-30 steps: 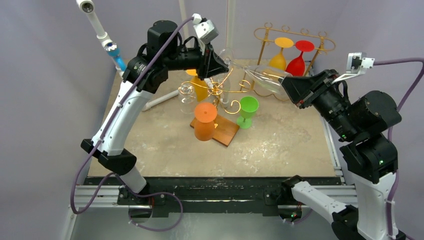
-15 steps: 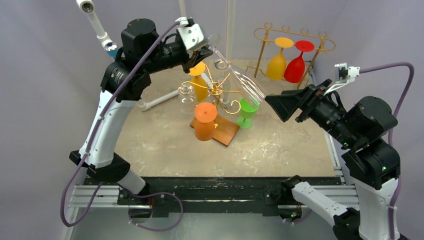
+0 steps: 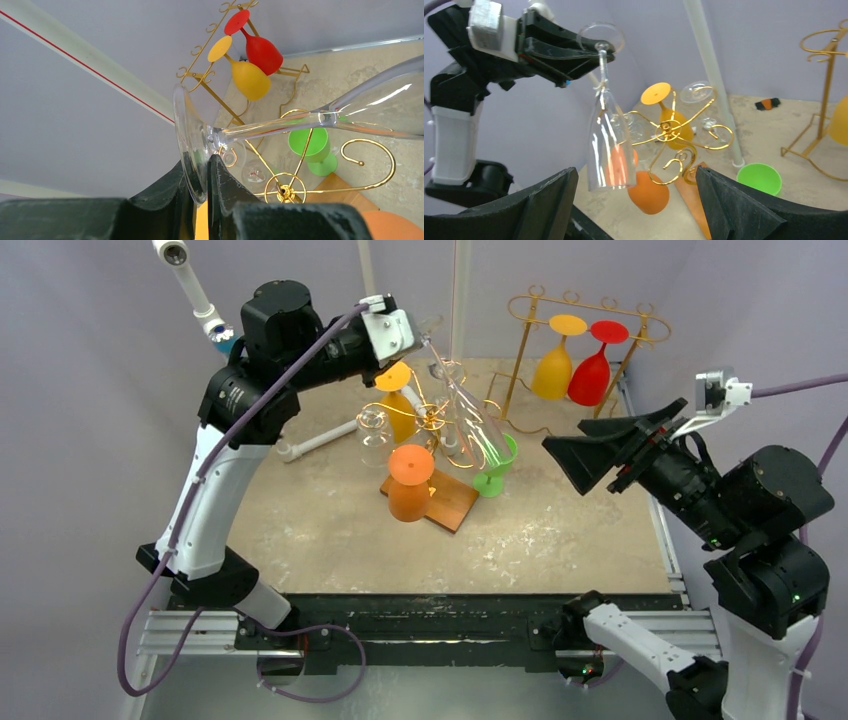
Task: Place the wine glass upside down on the wine glass rack
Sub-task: Turn the wine glass upside down at the wine rack.
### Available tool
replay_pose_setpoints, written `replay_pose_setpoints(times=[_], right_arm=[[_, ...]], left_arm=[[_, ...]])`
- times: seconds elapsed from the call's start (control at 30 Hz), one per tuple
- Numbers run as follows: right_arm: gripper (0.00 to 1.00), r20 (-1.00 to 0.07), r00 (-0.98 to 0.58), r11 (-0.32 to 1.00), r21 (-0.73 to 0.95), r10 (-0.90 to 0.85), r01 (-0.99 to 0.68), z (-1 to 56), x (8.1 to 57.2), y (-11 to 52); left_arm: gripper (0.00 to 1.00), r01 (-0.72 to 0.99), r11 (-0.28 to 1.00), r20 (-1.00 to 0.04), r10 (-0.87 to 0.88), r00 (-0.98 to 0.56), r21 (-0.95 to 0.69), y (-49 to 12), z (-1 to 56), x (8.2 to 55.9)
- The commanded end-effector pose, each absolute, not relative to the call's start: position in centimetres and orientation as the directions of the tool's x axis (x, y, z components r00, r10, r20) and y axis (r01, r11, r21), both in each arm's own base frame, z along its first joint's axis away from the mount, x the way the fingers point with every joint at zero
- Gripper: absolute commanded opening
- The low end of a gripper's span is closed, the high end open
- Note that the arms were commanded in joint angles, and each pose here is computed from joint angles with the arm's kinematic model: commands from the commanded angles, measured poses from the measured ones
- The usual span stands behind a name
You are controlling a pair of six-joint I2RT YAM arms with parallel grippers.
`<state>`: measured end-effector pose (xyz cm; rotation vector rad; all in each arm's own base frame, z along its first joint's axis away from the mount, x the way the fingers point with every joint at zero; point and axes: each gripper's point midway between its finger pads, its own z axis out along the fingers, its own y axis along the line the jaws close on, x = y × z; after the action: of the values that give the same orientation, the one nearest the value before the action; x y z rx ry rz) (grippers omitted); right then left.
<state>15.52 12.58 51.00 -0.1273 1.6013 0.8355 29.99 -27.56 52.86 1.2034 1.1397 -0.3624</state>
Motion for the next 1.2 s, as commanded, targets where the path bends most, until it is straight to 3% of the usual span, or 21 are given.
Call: replay_pose_setpoints(times=[0.0, 0.3, 0.67, 1.07, 1.1, 1.17], right_arm=[[0.99, -0.905, -0.259, 0.62, 0.421, 0.338, -0.662, 53.0, 16.4, 16.2], [0.99, -0.882, -0.413, 0.455, 0.471, 0.227, -0.756, 50.5, 19.8, 21.9], [0.99, -0.878, -0.451, 0.284, 0.478, 0.159, -0.831, 50.0, 18.9, 24.7], [0.99, -0.866, -0.489, 0.243, 0.498, 0.101, -0.833, 47.8, 17.9, 26.4], [0.97, -0.866, -0.491, 0.241, 0.499, 0.097, -0.832, 47.7, 17.9, 26.7], [0.84, -0.861, -0.501, 0.239, 0.506, 0.087, -0.829, 47.4, 17.9, 27.3]], left_arm=[[0.0, 0.681, 0.359, -0.769, 0.292, 0.568, 0.639, -26.7, 56.0, 27.9], [0.0, 0.642, 0.3, -0.708, 0.321, 0.629, 0.706, -26.8, 55.5, 26.9], [0.0, 0.61, 0.279, -0.671, 0.336, 0.661, 0.741, -27.5, 55.5, 27.1], [0.0, 0.582, 0.281, -0.647, 0.339, 0.684, 0.763, -27.6, 56.0, 27.3], [0.0, 0.581, 0.281, -0.646, 0.337, 0.685, 0.764, -27.6, 56.1, 27.3], [0.0, 0.576, 0.279, -0.64, 0.339, 0.689, 0.768, -27.6, 56.1, 27.3]])
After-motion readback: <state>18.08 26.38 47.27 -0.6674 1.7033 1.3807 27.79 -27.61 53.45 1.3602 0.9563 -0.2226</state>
